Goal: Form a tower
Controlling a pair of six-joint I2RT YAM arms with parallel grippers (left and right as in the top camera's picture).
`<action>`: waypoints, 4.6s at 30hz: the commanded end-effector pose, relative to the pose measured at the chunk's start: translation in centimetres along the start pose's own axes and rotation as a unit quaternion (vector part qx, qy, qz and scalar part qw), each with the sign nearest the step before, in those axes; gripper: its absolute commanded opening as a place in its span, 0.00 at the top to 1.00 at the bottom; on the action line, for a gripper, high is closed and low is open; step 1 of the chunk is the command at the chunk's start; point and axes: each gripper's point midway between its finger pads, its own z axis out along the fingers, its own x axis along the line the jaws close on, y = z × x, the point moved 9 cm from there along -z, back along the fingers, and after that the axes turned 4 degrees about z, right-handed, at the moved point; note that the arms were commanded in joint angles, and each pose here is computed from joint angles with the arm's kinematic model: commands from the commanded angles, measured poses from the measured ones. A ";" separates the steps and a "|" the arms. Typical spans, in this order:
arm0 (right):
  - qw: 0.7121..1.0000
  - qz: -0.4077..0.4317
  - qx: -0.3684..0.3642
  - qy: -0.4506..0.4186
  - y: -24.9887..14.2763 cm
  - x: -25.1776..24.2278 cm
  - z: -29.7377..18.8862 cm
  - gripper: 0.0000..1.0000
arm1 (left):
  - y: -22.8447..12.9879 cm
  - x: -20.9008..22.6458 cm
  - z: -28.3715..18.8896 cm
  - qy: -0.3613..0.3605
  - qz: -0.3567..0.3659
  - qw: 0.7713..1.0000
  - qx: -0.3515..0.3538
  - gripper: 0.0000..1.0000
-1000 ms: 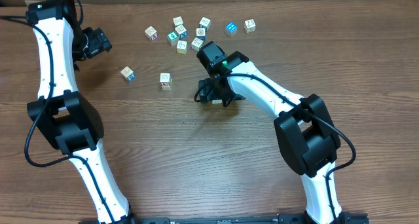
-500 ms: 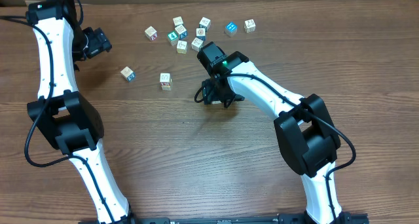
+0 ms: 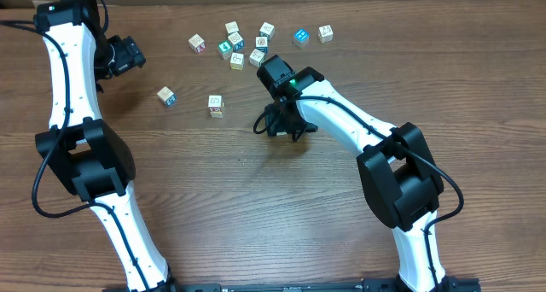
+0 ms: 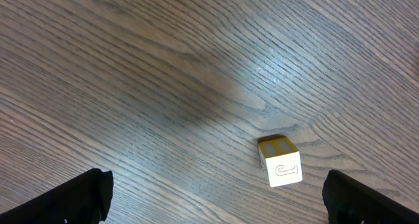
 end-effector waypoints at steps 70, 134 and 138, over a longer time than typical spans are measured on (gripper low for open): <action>0.999 0.002 -0.025 0.030 0.5 0.5 -0.8 0.52 | 0.2 0.0 -1.4 -0.005 -0.011 1.000 -0.019 0.01; 0.999 0.002 -0.025 0.030 0.4 0.5 -0.5 0.58 | 0.2 0.0 -1.4 -0.005 -0.011 1.000 -0.019 0.00; 0.999 0.002 -0.025 0.030 0.4 0.5 -0.5 0.64 | 0.2 0.0 -1.4 -0.005 -0.011 1.000 -0.019 0.00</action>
